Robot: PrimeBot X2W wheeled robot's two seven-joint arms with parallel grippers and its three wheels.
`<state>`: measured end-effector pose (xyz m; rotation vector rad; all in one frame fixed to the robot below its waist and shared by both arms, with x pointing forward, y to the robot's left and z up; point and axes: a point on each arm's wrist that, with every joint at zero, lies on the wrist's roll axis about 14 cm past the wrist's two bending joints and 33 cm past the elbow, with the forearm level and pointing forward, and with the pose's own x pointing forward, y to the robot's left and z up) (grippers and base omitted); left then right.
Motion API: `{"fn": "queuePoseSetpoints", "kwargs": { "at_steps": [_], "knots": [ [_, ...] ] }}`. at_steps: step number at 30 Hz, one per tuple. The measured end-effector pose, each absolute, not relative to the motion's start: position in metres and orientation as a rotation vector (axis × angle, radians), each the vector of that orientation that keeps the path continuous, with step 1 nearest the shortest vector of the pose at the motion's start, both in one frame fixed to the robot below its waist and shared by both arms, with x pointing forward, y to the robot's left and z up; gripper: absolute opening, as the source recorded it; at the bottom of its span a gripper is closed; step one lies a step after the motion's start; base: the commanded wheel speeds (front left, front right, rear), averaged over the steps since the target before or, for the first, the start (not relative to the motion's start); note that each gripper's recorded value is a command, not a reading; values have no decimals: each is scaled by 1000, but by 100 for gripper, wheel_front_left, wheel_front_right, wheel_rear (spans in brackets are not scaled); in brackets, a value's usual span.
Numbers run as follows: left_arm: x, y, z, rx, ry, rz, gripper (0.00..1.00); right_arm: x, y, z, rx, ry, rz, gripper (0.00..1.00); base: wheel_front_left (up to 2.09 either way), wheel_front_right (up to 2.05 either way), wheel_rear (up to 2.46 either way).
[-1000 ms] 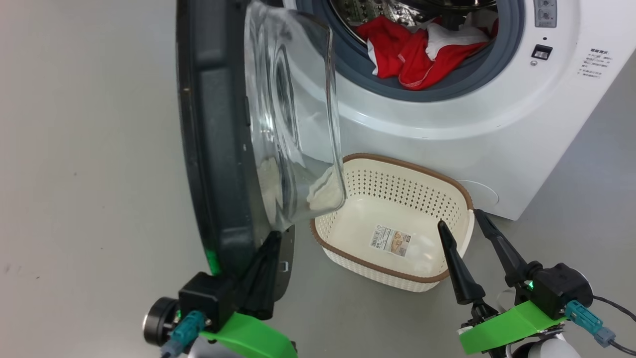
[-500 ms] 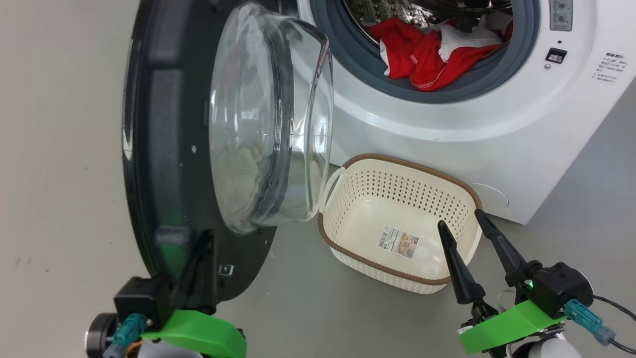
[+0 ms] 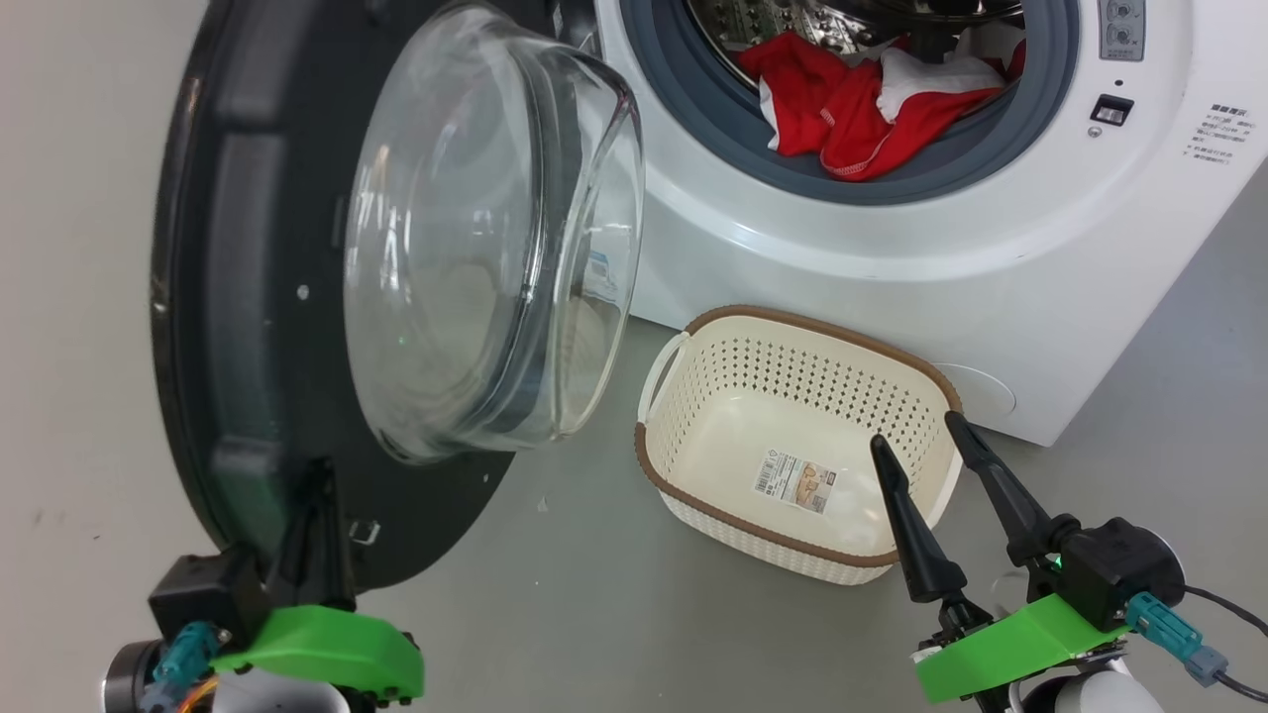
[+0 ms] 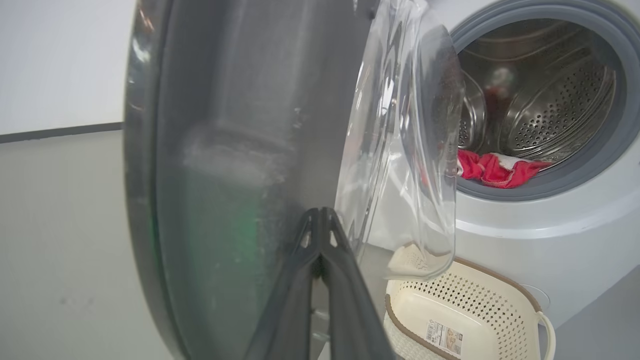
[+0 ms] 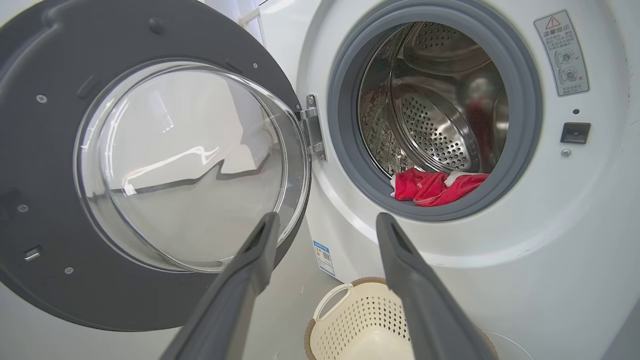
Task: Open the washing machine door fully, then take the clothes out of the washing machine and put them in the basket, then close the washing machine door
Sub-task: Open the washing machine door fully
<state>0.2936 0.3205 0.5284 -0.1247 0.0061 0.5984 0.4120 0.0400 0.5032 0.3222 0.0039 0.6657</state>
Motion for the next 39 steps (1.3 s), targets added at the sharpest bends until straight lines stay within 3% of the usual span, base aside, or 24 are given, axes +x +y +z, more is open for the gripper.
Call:
{"fn": "queuePoseSetpoints", "kwargs": {
  "at_steps": [20, 39],
  "knots": [
    [287, 367, 515, -97, -11, 727, 0, 409, 53, 501, 301, 20, 709, 100, 0, 0, 0],
    [311, 393, 509, -106, -6, 745, 0, 414, 51, 495, 285, 43, 707, 100, 0, 0, 0]
  ]
}}
